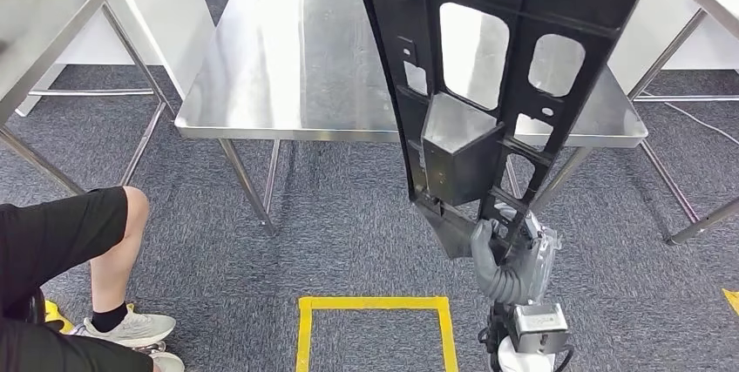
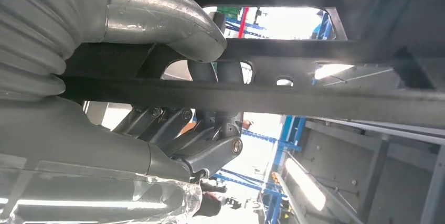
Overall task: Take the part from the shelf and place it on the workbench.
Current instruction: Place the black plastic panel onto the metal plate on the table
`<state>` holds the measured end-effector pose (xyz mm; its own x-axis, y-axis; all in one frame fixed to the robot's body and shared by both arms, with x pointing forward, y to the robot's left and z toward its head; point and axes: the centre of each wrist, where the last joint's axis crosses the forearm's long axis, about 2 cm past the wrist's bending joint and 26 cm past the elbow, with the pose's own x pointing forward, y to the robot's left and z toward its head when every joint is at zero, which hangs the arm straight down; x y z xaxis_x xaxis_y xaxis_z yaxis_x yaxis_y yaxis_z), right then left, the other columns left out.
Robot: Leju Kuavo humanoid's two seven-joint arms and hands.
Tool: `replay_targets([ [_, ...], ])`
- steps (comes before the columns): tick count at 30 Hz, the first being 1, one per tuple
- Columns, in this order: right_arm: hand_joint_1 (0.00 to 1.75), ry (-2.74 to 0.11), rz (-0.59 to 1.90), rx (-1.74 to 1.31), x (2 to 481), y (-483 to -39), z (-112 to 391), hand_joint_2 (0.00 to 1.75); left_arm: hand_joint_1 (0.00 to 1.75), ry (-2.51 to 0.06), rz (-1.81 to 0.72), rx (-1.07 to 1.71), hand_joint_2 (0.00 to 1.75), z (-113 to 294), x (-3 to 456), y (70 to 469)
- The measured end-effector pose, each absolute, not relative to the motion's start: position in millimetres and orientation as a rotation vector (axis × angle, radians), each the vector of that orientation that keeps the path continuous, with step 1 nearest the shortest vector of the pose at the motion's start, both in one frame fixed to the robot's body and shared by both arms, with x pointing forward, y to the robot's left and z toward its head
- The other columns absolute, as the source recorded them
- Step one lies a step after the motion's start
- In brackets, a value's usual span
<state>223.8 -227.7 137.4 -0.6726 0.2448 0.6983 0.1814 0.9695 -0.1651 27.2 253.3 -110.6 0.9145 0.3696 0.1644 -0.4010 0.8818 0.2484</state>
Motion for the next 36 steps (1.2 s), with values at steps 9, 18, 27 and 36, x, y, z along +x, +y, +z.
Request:
replay_targets([
  [9, 1.75, -2.291, 0.085, -0.291, 226, -230, 133, 1.75, 0.00, -0.116, 0.403, 0.272, 1.75, -111, 27, 252],
  [18, 1.75, -2.286, 0.082, -0.293, 224, -231, 130, 1.75, 0.00, -0.115, 0.411, 0.271, 1.75, -110, 29, 253],
  [27, 1.75, -2.284, 0.087, -0.287, 225, -231, 131, 1.75, 0.00, -0.149, 0.432, 0.240, 1.75, -111, 28, 253],
  [36, 1.75, -2.279, 0.121, -0.287, 225, -228, 134, 1.75, 0.00, -0.322, 0.475, 0.132, 1.75, -110, 38, 251],
])
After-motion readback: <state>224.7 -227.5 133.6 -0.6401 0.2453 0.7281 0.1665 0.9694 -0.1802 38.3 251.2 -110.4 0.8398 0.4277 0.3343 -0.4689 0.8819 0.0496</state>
